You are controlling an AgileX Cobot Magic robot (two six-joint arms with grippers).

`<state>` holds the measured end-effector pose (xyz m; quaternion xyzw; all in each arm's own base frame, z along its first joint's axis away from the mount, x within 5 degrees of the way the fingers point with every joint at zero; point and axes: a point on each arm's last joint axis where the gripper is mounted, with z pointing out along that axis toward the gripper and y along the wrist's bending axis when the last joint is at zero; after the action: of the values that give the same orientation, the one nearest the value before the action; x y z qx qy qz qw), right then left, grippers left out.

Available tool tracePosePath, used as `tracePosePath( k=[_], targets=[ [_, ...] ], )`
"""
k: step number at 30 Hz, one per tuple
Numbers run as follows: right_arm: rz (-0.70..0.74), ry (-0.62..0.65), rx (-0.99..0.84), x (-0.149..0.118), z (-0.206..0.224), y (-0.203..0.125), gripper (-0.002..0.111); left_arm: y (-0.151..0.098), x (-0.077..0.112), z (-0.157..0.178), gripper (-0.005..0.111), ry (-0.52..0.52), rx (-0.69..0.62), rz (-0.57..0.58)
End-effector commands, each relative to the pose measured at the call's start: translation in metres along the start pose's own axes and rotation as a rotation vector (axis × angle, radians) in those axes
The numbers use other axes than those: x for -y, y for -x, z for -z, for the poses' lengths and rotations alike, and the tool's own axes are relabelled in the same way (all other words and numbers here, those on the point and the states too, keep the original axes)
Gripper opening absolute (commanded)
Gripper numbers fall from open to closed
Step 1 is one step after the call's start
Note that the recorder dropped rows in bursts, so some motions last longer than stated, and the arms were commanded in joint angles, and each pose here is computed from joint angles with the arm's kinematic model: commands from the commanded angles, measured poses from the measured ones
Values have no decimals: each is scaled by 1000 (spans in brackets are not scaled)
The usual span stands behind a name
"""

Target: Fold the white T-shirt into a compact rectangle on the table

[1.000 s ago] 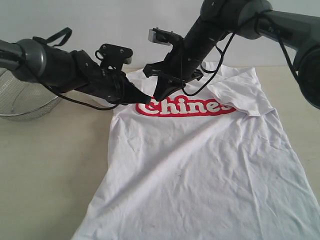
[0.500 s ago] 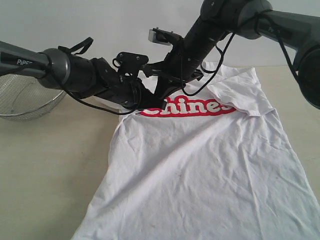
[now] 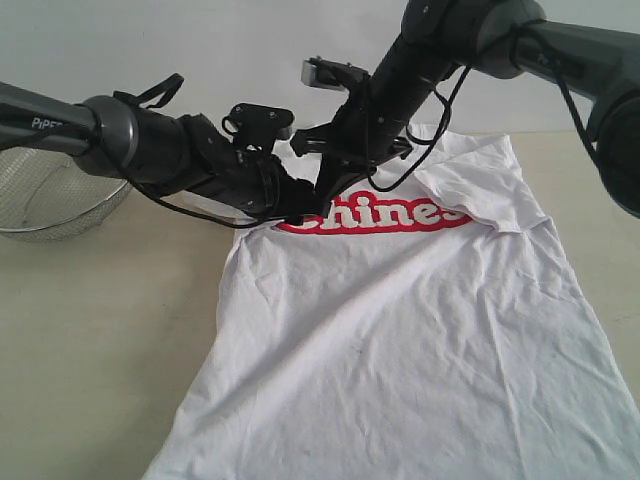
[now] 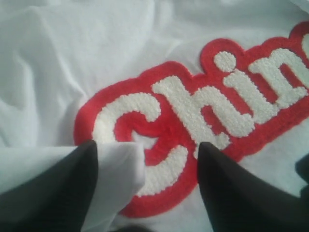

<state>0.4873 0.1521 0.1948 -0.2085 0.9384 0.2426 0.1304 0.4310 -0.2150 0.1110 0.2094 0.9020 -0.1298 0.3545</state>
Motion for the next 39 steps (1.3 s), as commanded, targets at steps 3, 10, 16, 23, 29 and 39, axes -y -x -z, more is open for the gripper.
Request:
tracePosePath(
  k=[3,10,16,23,29,39],
  targets=[
    [-12,-39,39,2,4,4,0,3,6,3,57,-23,-5,7],
    [-22,-53,51,9,8,4,0,31,3,34,57,-14,83,8],
    [-53,-53,70,27,18,2,0,46,-20,60,53,-6,101,45],
    [140,-91,140,22,25,10,0,40,-70,111,21,86,-41,153],
    [279,-134,220,9,20,21,1,24,-101,156,14,174,-78,236],
    [451,-108,211,-36,-2,25,54,-22,-111,157,14,191,-126,420]
  ],
)
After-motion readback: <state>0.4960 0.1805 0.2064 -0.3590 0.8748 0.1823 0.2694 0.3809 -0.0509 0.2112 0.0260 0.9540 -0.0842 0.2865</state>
